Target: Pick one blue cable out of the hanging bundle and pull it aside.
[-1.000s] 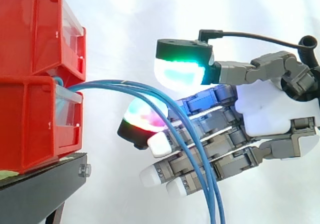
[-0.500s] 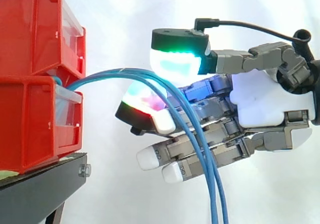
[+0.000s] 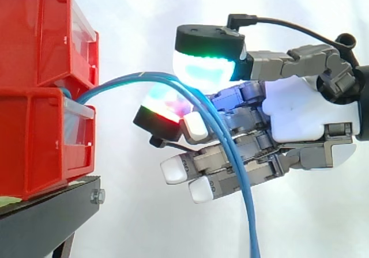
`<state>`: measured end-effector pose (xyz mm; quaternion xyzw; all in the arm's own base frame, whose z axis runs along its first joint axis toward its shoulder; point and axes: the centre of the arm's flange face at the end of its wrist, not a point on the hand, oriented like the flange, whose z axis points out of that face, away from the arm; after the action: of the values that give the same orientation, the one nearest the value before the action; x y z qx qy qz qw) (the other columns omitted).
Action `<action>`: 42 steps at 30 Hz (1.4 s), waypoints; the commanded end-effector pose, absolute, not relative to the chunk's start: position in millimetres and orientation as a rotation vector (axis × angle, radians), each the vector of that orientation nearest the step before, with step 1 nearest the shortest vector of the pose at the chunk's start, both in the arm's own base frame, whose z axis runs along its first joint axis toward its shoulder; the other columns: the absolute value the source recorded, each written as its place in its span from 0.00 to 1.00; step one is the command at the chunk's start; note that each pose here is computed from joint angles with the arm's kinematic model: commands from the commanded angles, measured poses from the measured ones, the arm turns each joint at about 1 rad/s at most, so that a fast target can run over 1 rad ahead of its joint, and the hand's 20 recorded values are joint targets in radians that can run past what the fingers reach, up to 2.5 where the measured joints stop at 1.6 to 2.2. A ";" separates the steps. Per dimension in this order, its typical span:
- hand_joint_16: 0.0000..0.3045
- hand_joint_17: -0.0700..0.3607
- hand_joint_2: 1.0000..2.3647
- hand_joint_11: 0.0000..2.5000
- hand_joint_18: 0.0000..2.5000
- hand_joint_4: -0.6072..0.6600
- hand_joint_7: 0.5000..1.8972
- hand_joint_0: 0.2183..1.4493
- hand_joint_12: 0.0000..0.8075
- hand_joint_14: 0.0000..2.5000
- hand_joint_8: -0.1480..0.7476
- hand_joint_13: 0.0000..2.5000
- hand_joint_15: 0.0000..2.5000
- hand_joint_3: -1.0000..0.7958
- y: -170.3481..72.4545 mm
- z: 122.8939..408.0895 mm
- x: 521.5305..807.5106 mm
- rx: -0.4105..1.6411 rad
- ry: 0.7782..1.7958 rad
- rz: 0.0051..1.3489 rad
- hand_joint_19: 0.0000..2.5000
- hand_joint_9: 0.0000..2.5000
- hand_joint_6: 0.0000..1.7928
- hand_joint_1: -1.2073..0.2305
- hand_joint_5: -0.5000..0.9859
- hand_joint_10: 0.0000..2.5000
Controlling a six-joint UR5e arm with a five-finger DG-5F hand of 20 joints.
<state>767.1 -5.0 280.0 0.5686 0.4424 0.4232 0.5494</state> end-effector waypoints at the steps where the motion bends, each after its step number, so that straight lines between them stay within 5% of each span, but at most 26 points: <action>1: 0.17 0.44 0.00 0.25 0.23 0.57 0.30 0.32 0.50 0.01 0.48 0.30 0.17 0.29 -6.9 280.0 767.2 1.347 1.046 1.001 0.23 0.45 0.51 0.30 0.27 0.01; 9: 0.18 0.44 0.00 0.25 0.25 0.56 0.34 0.29 0.53 0.01 0.48 0.32 0.17 0.31 -8.2 279.7 766.9 1.349 1.047 0.998 0.24 0.48 0.50 0.47 0.28 0.01; 17: 0.22 0.51 0.01 0.25 0.30 0.54 0.33 0.31 0.59 0.01 0.54 0.35 0.18 0.55 -8.1 280.0 767.2 1.359 1.035 1.012 0.21 0.48 0.51 0.31 0.29 0.01; 22: 0.22 0.51 0.00 0.25 0.31 0.44 0.37 0.34 0.58 0.01 0.53 0.35 0.18 0.61 -9.1 280.1 767.3 1.358 1.034 1.013 0.21 0.48 0.51 0.25 0.29 0.01; 25: 0.20 0.48 0.00 0.25 0.29 0.33 0.49 0.39 0.55 0.01 0.50 0.35 0.18 0.63 -9.2 279.9 767.0 1.359 1.036 1.011 0.22 0.47 0.52 0.23 0.27 0.01; 29: 0.20 0.48 0.01 0.25 0.29 0.37 0.36 0.37 0.54 0.01 0.48 0.35 0.18 0.59 -10.3 280.0 767.2 1.359 1.034 1.011 0.22 0.46 0.53 0.24 0.27 0.01; 33: 0.19 0.46 0.01 0.24 0.27 0.50 0.32 0.31 0.53 0.01 0.48 0.33 0.19 0.45 -10.4 281.1 767.0 1.359 1.032 1.012 0.23 0.46 0.51 0.30 0.28 0.01; 42: 0.18 0.46 0.00 0.23 0.26 0.52 0.30 0.25 0.53 0.01 0.48 0.33 0.19 0.31 -10.1 280.9 768.2 1.355 1.025 1.019 0.24 0.45 0.51 0.41 0.28 0.01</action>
<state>767.8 -10.1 280.9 0.5722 0.4341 0.4292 0.5476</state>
